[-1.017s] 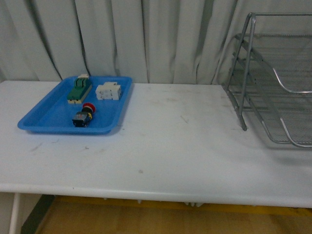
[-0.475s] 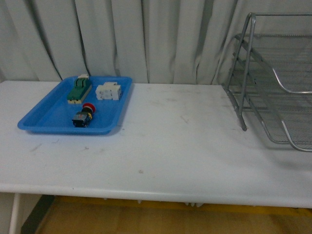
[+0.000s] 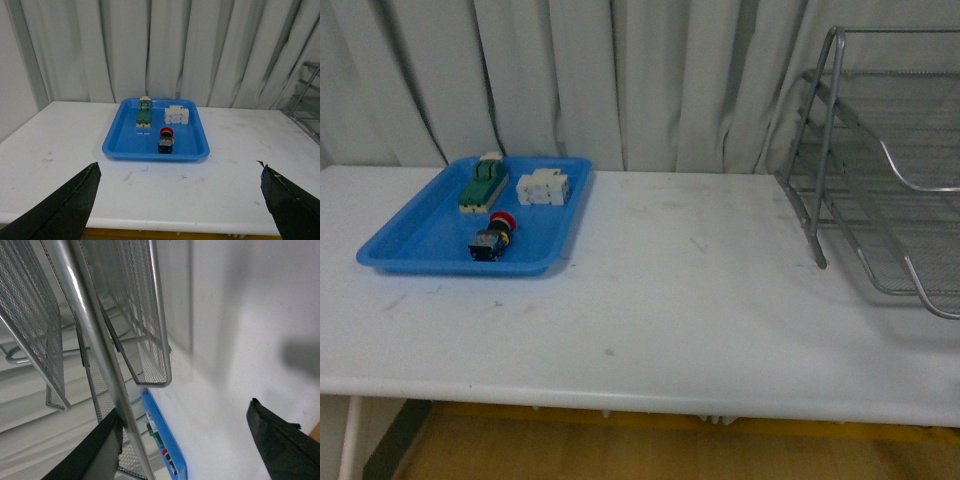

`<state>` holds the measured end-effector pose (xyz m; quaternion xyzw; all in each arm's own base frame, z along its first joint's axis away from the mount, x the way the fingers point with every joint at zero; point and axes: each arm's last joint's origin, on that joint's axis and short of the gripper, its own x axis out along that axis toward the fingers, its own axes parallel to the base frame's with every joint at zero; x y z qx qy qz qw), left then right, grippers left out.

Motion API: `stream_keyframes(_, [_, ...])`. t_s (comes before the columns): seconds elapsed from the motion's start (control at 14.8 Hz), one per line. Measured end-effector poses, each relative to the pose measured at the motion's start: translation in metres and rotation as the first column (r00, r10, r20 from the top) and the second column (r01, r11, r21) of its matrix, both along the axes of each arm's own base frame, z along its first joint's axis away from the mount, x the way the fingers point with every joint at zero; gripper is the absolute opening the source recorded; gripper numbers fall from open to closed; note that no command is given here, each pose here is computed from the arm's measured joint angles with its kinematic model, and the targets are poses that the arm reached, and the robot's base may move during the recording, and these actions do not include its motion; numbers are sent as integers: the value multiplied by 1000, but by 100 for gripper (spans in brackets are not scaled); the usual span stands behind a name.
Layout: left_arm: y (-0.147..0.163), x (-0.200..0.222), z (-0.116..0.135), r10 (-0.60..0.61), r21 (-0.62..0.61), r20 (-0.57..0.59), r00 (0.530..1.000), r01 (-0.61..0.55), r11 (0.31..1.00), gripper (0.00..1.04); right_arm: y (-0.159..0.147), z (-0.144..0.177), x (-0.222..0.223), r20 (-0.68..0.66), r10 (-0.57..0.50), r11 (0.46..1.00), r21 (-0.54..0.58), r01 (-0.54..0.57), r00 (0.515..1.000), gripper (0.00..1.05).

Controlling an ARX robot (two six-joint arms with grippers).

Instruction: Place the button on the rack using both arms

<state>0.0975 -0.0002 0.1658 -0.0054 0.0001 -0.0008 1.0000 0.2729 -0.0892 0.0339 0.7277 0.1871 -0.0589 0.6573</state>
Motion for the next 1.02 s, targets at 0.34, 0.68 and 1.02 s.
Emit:
stream_keyframes(0.34, [0,0,0,0,0,0,1000,0,1000,98,4,14,-9,22,15,1000,6,-15,1000,98])
stream_keyframes(0.68, [0,0,0,0,0,0,1000,0,1000,98,-6,55,-31,129,-50,999,8,49,990,98])
stream_keyframes(1.02, [0,0,0,2,0,0,1000,-2,1000,98,57,182,-131,283,282,295,-935,198,917,43])
